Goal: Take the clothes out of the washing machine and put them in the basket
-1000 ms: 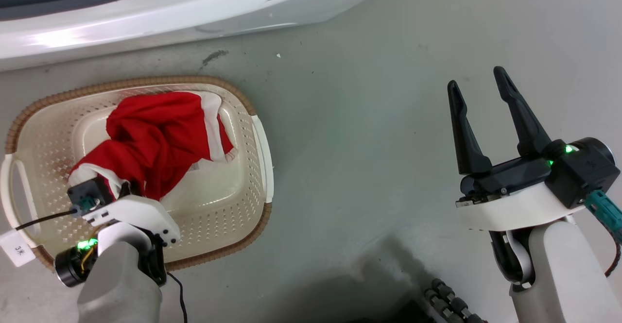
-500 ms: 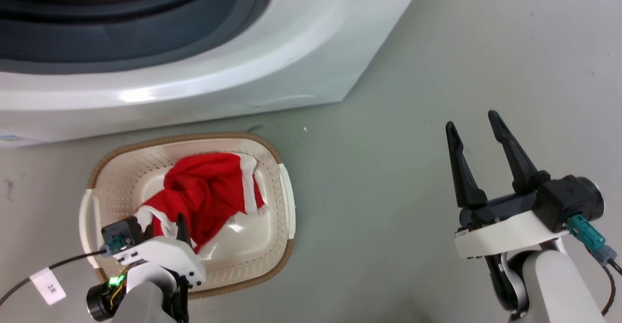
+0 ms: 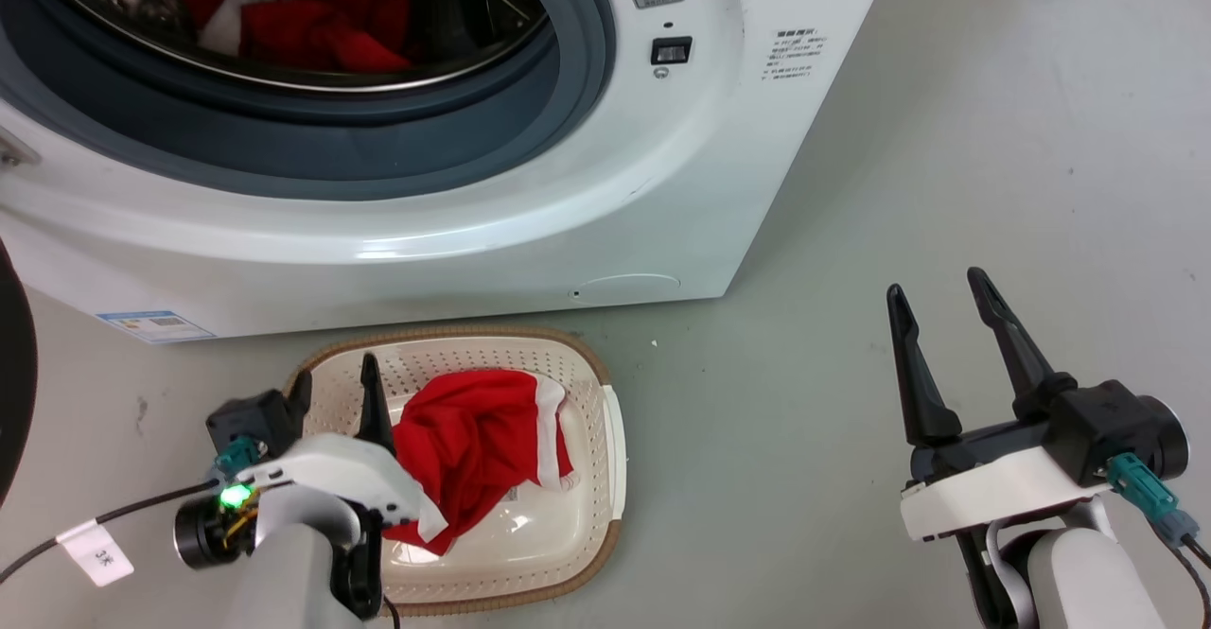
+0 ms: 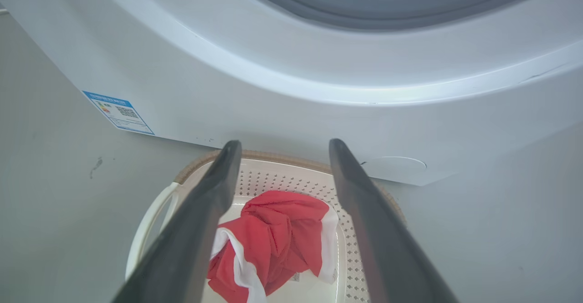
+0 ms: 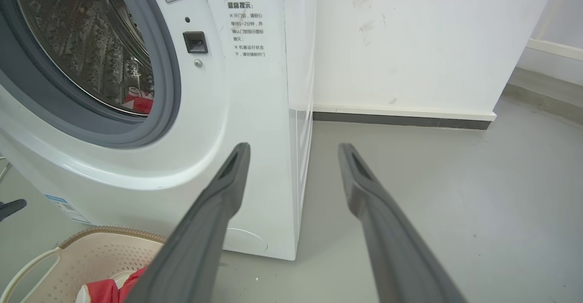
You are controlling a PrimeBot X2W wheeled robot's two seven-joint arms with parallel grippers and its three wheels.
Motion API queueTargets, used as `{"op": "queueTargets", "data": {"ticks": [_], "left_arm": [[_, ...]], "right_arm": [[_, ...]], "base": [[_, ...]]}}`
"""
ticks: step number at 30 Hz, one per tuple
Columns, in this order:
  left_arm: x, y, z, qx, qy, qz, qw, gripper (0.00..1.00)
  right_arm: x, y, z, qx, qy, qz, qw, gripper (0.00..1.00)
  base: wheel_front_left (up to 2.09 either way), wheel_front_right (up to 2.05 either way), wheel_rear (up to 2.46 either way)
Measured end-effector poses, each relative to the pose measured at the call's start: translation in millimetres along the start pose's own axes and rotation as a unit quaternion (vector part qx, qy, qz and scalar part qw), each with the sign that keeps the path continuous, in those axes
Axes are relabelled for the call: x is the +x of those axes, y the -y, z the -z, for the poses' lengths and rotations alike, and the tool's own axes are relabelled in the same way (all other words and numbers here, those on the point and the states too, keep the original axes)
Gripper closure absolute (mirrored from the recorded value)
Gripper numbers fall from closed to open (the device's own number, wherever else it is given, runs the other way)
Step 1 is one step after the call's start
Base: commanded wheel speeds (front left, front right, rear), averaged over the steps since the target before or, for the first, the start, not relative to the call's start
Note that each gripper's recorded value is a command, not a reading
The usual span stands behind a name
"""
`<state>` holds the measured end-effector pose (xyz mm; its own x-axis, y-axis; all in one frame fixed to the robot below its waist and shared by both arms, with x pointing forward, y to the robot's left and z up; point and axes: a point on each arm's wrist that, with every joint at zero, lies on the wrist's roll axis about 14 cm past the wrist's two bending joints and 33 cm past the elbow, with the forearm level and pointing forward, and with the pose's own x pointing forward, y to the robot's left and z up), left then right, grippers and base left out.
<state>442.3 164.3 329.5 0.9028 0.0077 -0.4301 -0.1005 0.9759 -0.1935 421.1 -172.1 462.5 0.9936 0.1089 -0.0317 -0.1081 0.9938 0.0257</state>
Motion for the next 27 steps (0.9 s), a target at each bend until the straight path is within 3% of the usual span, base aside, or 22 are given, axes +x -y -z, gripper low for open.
{"op": "queueTargets", "data": {"ticks": [7,14,27], "left_arm": [[5,29,-76,0.02,0.112,0.034,0.993,0.0],[27,46,-131,0.05,0.171,0.059,0.982,0.0],[107,55,-175,0.111,0.122,0.065,0.984,0.0]], "right_arm": [[-7,-1,-10,0.002,0.01,0.004,1.0,0.0],[-13,6,-10,0.003,0.008,0.016,1.0,0.0],[-17,23,9,0.016,-0.018,0.044,0.999,0.0]], "base": [[0.0,0.0,0.0],[0.0,0.0,0.0],[0.0,0.0,0.0]]}}
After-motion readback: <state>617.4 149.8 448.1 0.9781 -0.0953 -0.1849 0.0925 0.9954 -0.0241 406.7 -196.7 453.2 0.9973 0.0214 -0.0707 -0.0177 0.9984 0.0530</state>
